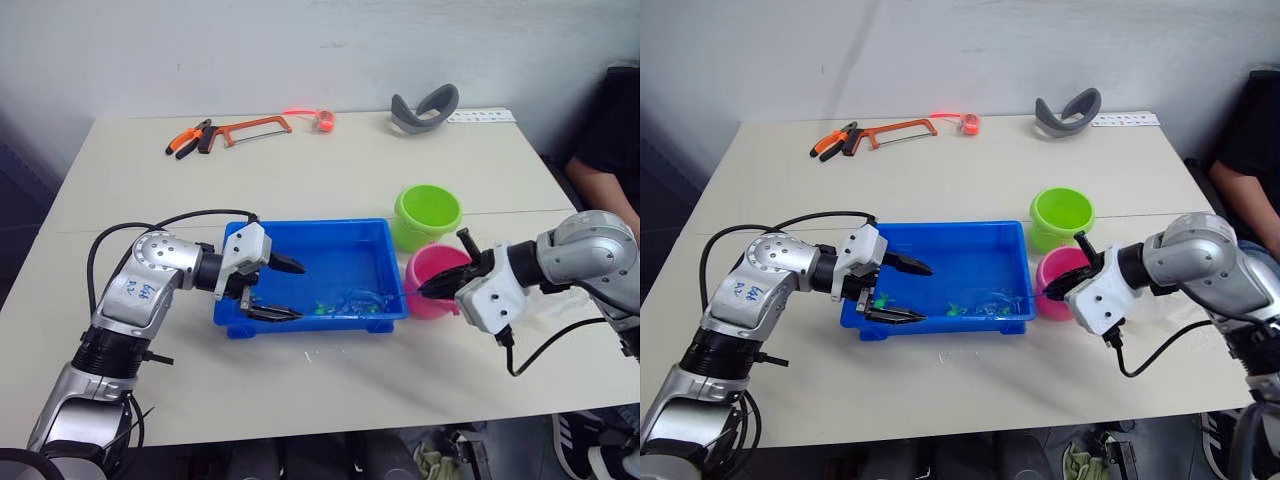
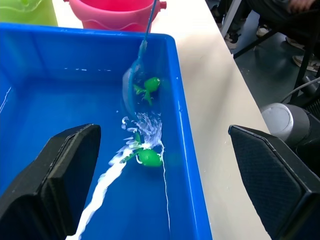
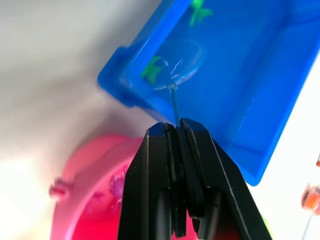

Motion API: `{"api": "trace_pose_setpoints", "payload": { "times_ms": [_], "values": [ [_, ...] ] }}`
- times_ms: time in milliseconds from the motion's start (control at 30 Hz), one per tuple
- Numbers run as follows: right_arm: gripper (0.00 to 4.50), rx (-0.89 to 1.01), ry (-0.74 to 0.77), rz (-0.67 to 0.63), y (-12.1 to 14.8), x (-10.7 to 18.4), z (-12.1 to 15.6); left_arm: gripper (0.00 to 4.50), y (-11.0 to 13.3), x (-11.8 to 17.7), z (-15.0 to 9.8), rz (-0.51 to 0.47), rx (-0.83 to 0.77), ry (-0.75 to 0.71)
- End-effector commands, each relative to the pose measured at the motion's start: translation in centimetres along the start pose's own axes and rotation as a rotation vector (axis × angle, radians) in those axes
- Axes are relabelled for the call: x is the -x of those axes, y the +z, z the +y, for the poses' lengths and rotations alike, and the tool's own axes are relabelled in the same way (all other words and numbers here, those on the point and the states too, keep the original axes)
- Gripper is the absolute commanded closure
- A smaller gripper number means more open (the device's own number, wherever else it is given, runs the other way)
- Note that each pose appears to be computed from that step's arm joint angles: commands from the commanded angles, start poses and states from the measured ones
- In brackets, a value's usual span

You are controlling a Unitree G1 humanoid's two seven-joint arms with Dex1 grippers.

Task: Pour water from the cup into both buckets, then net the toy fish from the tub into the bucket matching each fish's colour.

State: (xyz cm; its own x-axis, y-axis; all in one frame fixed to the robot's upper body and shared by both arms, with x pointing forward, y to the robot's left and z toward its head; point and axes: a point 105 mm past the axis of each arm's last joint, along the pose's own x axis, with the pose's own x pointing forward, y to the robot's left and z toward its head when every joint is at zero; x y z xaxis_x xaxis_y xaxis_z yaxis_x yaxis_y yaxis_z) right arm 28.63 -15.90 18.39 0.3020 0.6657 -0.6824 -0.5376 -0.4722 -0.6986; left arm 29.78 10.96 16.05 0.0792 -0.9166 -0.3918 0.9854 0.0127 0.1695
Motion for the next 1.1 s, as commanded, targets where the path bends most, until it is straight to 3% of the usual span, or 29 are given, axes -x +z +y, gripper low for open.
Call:
{"api": "trace_pose_setpoints", "payload": {
  "times_ms": [33,467,733,1100],
  "values": [
    [4.50,-0.037,-0.098,0.012,0.6,1.0,-1.7,0.05,1.2,0.0,0.2,-0.031,-0.046,-0.007],
    [4.50,0.039,-0.003,0.118,-1.2,0.5,0.5,0.05,1.3,0.1,0.2,-0.034,-0.043,-0.009],
    [4.50,-0.261,-0.030,0.014,0.2,0.3,0.8,0.05,1.3,0.3,0.3,-0.032,-0.040,0.002],
    [4.50,-0.755,-0.191,-0.030,-0.5,1.2,-0.2,0.05,1.4,0.0,0.9,-0.041,-0.042,0.000]
  ]
}}
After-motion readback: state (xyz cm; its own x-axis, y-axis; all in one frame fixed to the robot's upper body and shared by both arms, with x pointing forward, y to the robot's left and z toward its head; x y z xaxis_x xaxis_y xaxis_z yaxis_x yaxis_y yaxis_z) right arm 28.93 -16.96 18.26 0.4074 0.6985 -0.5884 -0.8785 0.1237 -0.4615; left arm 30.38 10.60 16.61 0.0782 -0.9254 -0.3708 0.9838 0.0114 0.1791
